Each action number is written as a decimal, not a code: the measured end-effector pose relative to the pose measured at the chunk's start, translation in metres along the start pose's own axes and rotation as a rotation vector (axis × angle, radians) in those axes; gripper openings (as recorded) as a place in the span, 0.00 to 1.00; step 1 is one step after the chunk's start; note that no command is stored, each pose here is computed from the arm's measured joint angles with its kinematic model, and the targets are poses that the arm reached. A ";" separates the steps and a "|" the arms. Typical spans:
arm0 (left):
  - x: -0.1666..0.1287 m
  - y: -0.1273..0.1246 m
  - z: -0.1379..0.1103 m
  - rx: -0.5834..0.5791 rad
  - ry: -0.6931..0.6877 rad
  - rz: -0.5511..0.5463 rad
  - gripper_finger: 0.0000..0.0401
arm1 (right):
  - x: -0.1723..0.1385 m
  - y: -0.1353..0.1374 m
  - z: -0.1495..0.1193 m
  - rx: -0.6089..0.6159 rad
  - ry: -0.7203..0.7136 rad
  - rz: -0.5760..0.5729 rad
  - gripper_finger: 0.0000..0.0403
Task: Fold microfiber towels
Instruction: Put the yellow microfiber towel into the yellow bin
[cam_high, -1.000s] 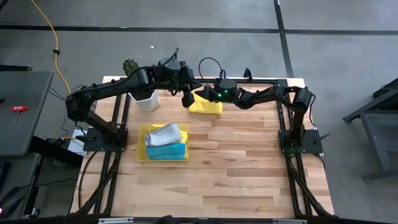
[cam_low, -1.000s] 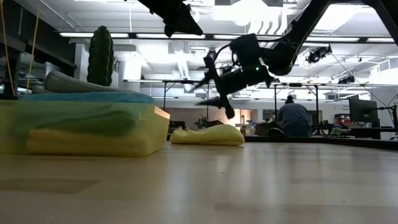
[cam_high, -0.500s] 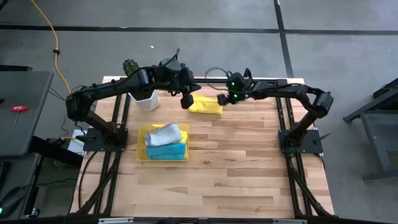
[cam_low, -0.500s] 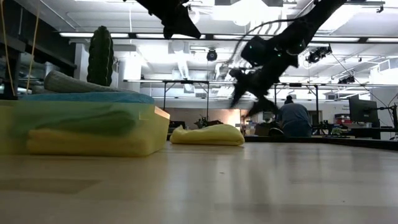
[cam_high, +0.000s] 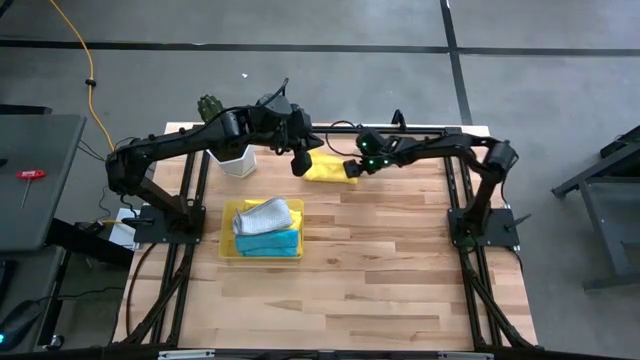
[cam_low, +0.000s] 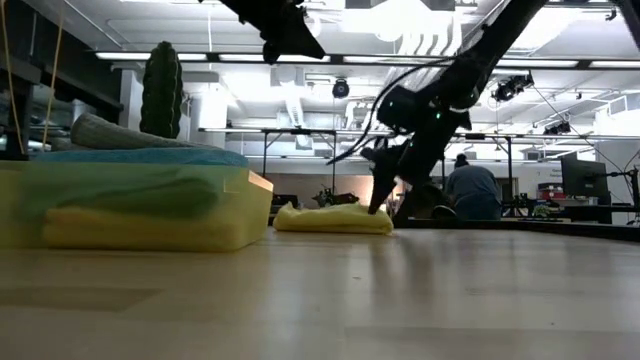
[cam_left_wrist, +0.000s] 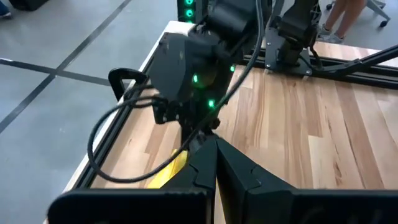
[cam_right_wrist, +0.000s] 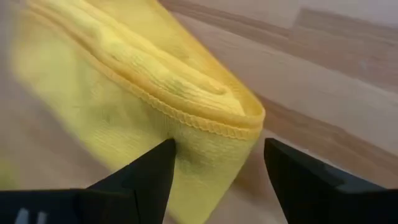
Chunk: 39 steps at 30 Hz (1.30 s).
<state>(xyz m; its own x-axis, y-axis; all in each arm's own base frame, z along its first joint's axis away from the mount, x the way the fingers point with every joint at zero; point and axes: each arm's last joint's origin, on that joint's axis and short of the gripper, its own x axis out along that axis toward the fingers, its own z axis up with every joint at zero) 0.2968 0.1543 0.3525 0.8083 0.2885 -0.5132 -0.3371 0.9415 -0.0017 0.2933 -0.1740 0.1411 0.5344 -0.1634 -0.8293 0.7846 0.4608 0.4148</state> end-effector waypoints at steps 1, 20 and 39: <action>0.000 0.000 0.000 -0.008 0.000 0.005 0.00 | 0.005 -0.002 -0.001 0.002 0.001 -0.019 0.59; -0.164 -0.010 0.068 -0.035 -0.485 0.046 0.00 | -0.013 0.017 0.009 -0.171 -0.098 0.022 0.01; -0.238 -0.020 0.055 -0.063 -0.631 0.084 0.00 | -0.151 0.180 0.068 -0.441 -0.273 0.416 0.00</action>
<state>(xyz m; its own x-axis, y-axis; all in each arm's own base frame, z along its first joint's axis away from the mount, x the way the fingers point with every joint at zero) 0.1385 0.0762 0.5221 0.9003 0.4259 0.0898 -0.4236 0.9048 -0.0440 0.3754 -0.1256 0.3670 0.8710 -0.0830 -0.4843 0.3242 0.8377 0.4395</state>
